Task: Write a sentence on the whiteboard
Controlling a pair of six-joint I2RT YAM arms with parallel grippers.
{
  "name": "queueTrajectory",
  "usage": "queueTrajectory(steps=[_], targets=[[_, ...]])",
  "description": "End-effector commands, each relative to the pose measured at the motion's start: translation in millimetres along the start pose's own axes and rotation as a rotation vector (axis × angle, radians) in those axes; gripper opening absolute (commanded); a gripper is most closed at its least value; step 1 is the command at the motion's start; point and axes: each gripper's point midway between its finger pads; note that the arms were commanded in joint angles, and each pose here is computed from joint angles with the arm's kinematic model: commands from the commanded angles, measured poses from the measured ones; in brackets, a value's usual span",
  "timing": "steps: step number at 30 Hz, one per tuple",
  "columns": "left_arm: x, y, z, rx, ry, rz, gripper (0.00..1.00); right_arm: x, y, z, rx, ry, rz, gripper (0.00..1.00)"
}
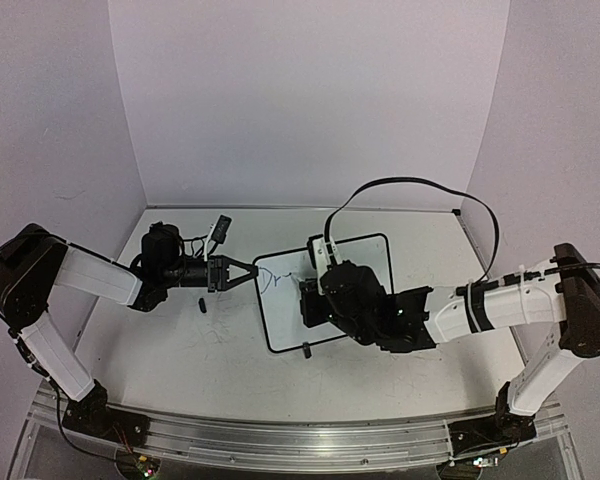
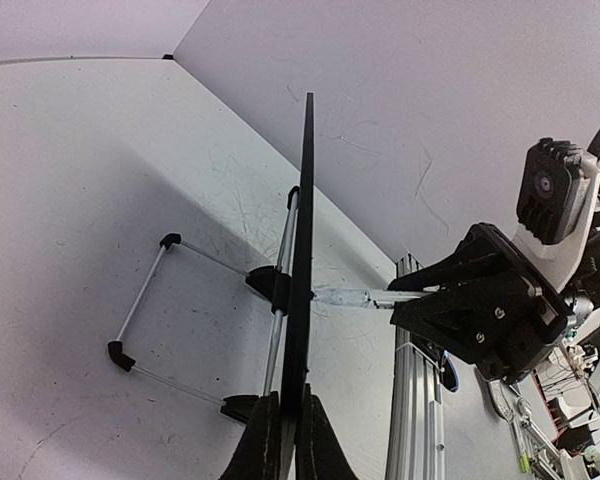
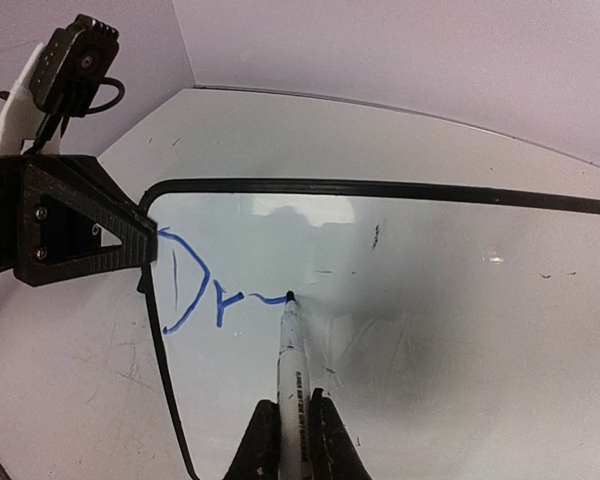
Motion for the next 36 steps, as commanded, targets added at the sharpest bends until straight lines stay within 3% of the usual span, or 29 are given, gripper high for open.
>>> queueTrajectory(steps=[1,27,33,36], targets=[[10,-20,-2,-0.059,0.009,-0.032,0.0,21,0,-3,-0.022,-0.052,0.0,0.0],[9,-19,-2,-0.056,0.01,-0.032,0.0,-23,5,3,0.026,0.056,-0.005,0.0],[10,-19,-2,-0.057,0.009,-0.033,0.0,-1,-14,11,-0.062,-0.003,-0.014,0.0],[9,-18,-2,-0.056,0.01,-0.029,0.0,23,-5,24,0.025,-0.088,-0.026,0.0]])
Point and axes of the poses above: each gripper's point midway between its finger pads, its own z axis back along the fingers, its own y axis along the line the jaws close on, x = y × z, and after that the axes turned 8 degrees about z, right-handed
